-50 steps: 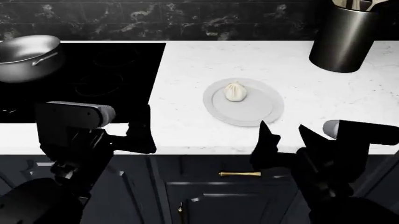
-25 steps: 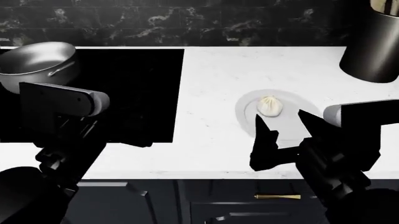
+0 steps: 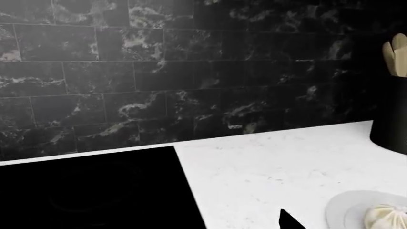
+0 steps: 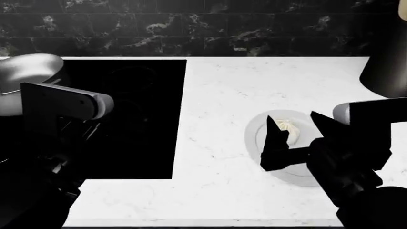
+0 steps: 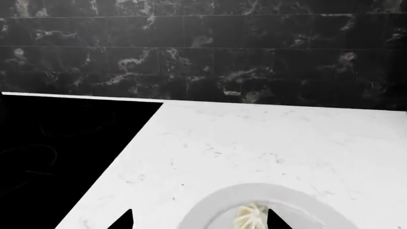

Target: Frozen meat rests on a plate on the counter. Retrieve the meat and place it in a pot on a burner. Then turn the burner on.

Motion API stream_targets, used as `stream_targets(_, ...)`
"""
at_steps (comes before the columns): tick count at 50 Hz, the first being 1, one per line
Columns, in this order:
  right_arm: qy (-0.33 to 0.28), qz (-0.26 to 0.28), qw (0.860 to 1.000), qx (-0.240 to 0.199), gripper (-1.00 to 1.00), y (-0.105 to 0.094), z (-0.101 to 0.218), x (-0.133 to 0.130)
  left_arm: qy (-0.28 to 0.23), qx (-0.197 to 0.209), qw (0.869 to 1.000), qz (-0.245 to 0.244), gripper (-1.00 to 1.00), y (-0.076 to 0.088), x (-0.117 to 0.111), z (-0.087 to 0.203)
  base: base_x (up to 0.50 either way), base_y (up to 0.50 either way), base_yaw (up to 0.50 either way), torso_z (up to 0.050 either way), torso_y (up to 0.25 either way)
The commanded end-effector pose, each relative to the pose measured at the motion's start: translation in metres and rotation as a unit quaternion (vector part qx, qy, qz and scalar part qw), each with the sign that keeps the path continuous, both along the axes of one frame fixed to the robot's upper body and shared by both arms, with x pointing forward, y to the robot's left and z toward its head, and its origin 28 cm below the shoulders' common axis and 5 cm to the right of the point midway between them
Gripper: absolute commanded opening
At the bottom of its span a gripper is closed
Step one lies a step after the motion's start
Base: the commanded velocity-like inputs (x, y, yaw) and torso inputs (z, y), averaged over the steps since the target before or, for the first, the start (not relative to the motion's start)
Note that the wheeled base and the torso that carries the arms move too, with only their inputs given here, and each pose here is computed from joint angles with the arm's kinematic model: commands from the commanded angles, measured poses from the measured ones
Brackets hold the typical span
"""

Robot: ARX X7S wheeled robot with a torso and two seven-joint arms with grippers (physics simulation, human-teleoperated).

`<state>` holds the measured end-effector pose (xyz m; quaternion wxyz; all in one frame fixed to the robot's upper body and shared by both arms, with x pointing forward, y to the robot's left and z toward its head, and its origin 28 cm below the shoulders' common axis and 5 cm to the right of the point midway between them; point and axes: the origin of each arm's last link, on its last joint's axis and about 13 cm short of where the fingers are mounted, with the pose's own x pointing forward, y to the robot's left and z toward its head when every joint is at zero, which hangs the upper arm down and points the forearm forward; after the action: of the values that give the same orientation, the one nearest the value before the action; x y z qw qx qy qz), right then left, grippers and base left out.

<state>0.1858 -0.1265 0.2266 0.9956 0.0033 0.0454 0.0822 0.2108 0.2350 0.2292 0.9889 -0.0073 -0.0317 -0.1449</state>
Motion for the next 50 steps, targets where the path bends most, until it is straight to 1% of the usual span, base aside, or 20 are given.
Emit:
stream_targets(1,0.048,-0.004,0.999,-0.009,1.0,-0.005,0.003,0.013,-0.016,0.004,1.0,-0.008,1.0,0.0,-0.003,0.002,0.0,0.0,0.0,0.0,0.0)
stream_targets(2,0.056,-0.002,0.998,-0.01,1.0,-0.005,0.004,0.015,-0.025,0.003,1.0,-0.01,1.0,-0.001,-0.004,0.003,0.0,0.0,0.0,0.0,0.0)
stream_targets(3,0.064,0.0,0.998,-0.017,1.0,-0.005,0.004,0.018,-0.03,-0.007,0.999,-0.014,1.0,0.0,-0.005,0.004,0.0,0.0,0.0,0.0,0.0)
stream_targets(7,0.087,0.0,0.996,-0.013,1.0,-0.006,0.008,0.034,-0.042,-0.011,0.999,-0.024,1.0,-0.001,-0.008,0.007,0.0,0.0,0.0,0.0,0.0)
stream_targets(13,0.108,-0.003,0.994,-0.019,1.0,-0.007,0.007,0.048,-0.046,-0.01,0.999,-0.02,1.0,0.001,-0.006,0.004,0.0,0.0,0.0,0.0,0.0)
stream_targets(16,0.109,-0.006,0.994,-0.026,1.0,-0.008,0.007,0.052,-0.047,-0.009,0.999,-0.019,1.0,0.001,-0.006,0.004,0.0,0.0,0.0,0.0,0.0)
stream_targets(21,0.105,-0.01,0.994,-0.035,1.0,-0.008,0.009,0.054,-0.048,-0.008,0.999,-0.017,1.0,0.002,-0.007,0.003,0.0,0.0,0.0,0.0,0.0)
stream_targets(28,0.102,-0.034,0.993,-0.051,1.0,-0.017,0.014,0.05,-0.048,-0.008,0.999,-0.021,1.0,0.0,-0.008,0.003,0.0,0.0,0.0,0.0,0.0)
stream_targets(32,0.107,-0.042,0.992,-0.054,1.0,-0.02,0.012,0.051,-0.049,-0.01,0.998,-0.025,1.0,0.0,-0.009,0.004,0.0,0.0,0.0,0.0,0.0)
stream_targets(43,0.122,-0.053,0.989,-0.057,1.0,-0.024,0.003,0.061,-0.047,-0.013,0.999,-0.019,1.0,0.004,-0.008,0.001,0.0,0.0,0.0,0.0,0.0)
stream_targets(50,0.128,-0.053,0.988,-0.062,1.0,-0.024,0.0,0.067,-0.046,-0.017,0.999,-0.013,1.0,0.007,-0.008,0.0,0.0,0.0,0.0,0.0,0.0)
